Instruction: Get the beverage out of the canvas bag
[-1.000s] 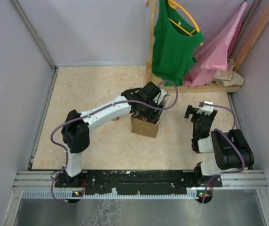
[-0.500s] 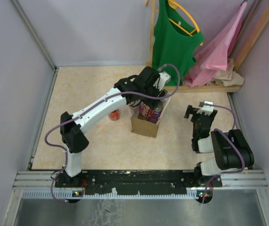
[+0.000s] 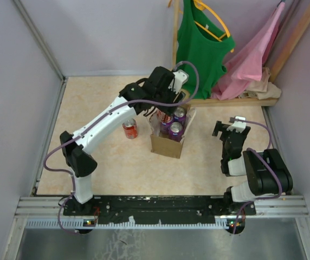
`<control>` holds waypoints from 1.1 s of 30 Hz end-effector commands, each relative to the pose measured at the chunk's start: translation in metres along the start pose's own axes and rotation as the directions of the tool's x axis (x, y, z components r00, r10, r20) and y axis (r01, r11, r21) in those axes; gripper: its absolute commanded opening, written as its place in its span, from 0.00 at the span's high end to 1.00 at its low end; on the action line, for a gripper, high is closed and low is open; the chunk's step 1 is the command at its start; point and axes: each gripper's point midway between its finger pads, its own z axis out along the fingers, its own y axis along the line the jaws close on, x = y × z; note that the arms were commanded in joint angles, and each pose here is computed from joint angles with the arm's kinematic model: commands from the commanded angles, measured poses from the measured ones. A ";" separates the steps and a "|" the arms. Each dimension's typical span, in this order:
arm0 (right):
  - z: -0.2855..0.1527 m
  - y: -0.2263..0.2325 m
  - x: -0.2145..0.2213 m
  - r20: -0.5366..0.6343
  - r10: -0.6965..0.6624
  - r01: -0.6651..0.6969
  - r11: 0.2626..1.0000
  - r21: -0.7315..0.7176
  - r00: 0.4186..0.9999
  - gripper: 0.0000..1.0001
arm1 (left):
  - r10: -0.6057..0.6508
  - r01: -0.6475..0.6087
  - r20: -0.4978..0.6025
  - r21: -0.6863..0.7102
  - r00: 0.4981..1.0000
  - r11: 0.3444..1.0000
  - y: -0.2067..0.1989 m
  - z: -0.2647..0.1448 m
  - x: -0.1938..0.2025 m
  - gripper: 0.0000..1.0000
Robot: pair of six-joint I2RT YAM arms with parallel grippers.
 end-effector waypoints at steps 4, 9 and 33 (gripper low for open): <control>0.005 0.001 -0.016 0.051 0.020 -0.020 1.000 0.002 0.998 0.01 | -0.042 0.074 0.315 -0.092 0.948 0.993 0.049 -0.071 -0.081 1.00; 0.005 0.001 -0.016 0.052 0.020 -0.020 1.000 0.002 0.998 0.01 | -0.061 0.123 0.398 -0.133 0.915 0.983 0.087 -0.099 -0.100 1.00; 0.005 0.001 -0.016 0.052 0.021 -0.021 1.000 0.002 0.998 0.01 | -0.325 0.459 0.355 -0.413 0.876 0.787 0.201 -0.147 0.089 1.00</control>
